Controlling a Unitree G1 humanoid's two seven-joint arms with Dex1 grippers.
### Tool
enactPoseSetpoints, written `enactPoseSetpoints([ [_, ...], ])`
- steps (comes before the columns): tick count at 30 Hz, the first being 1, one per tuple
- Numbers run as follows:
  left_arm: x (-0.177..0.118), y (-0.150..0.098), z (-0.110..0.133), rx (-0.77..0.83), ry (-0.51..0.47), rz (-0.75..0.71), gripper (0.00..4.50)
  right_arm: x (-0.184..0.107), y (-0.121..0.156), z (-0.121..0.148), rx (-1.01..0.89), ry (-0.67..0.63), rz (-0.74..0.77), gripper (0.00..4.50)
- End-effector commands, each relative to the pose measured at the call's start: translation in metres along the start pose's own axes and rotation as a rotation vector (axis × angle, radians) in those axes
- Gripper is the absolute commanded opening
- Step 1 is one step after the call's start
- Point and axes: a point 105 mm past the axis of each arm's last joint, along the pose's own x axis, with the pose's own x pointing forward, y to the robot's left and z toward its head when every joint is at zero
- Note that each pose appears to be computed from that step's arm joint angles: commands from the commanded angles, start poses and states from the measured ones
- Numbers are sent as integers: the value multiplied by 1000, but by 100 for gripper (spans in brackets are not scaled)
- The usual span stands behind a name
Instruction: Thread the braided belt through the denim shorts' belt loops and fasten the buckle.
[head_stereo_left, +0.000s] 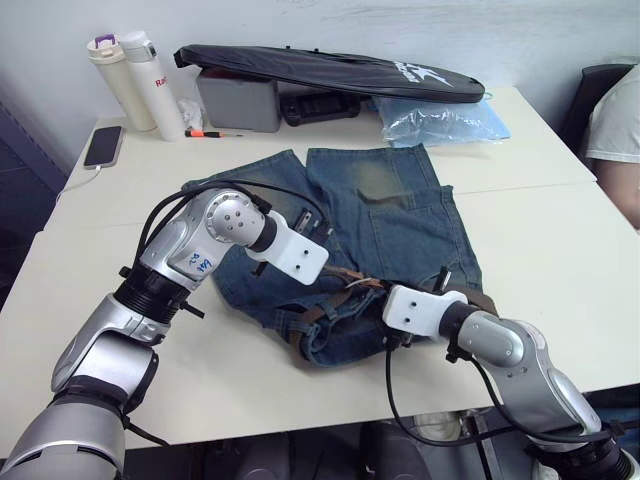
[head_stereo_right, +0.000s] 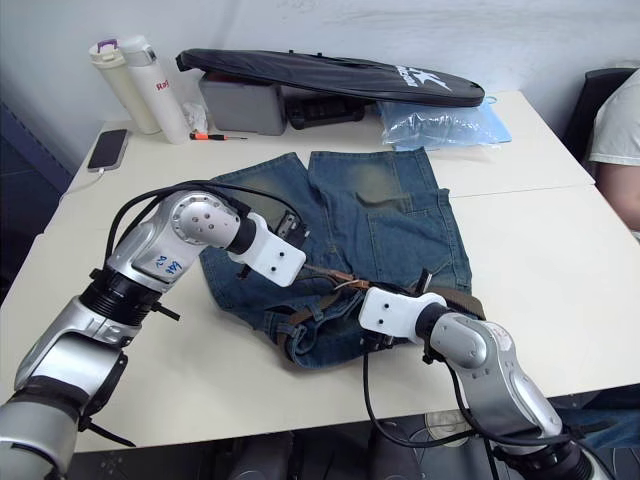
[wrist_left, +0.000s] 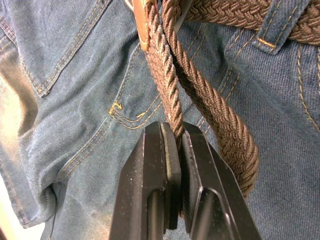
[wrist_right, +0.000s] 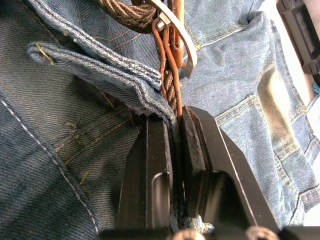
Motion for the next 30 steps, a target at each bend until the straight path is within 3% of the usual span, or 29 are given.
enactPoseSetpoints([
  [1,1,2,17,-3,-54,12,0,-1,-9,9,-32,-31,-38,4],
  [14,23,-6,48,-262,-155,28,0,1,-8,10,-29,-40,-30,4],
  [25,34,20,61,-353,-192,110,0,1,-5,13,-28,-52,-13,4],
  [30,35,29,73,-395,-263,129,0,1,-4,12,-25,-54,-8,4],
])
